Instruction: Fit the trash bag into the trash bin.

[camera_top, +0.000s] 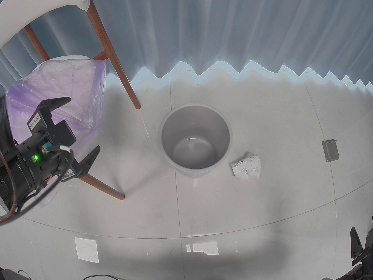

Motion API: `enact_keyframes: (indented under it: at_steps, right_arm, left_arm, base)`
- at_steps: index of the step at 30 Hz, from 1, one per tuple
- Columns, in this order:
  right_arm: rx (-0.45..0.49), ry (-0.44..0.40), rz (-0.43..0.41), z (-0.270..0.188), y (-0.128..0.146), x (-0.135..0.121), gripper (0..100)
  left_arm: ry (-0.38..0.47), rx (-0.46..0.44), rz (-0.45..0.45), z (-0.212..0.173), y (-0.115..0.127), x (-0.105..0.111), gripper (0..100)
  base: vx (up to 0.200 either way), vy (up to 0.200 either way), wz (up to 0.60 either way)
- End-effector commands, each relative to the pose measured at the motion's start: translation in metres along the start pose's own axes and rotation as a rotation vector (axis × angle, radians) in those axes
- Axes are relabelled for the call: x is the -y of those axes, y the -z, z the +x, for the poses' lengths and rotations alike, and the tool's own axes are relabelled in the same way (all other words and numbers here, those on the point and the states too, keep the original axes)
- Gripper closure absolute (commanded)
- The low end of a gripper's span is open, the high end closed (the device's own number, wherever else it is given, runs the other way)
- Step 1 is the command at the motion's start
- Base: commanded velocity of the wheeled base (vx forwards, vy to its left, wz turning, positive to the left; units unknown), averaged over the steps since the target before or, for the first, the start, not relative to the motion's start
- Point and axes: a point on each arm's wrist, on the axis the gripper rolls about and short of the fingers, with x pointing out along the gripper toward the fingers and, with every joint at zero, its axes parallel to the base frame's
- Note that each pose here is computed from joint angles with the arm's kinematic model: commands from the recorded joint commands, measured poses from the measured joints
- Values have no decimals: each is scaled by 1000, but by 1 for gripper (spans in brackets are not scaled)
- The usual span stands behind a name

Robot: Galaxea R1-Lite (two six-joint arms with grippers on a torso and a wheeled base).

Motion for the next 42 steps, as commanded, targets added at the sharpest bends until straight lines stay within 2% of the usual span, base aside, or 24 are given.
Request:
enact_keyframes:
  at_steps: [1, 9, 14, 18, 27, 42]
  right_arm:
    - [-2, 0, -1, 0, 5, 0, 0]
    - [-2, 1, 0, 0, 5, 0, 0]
    - [-2, 0, 0, 0, 5, 0, 0]
    - [-2, 1, 0, 0, 5, 0, 0]
    - [-2, 0, 0, 0, 5, 0, 0]
    - [-2, 1, 0, 0, 5, 0, 0]
  left_arm:
    - [43, -31, 7, 10, 4, 19, 0]
    - [7, -95, 12, 18, 4, 22, 0]
    - [-2, -104, 7, 23, 2, 23, 0]
    - [-49, -118, -5, 27, 0, 22, 0]
    - [-27, -138, 11, 27, 8, 37, 0]
    - [0, -142, 27, 26, 13, 49, 0]
  base:
    - [0, 0, 0]
    - [0, 0, 0]
    - [0, 0, 0]
    - [0, 0, 0]
    - [0, 0, 0]
    - [0, 0, 0]
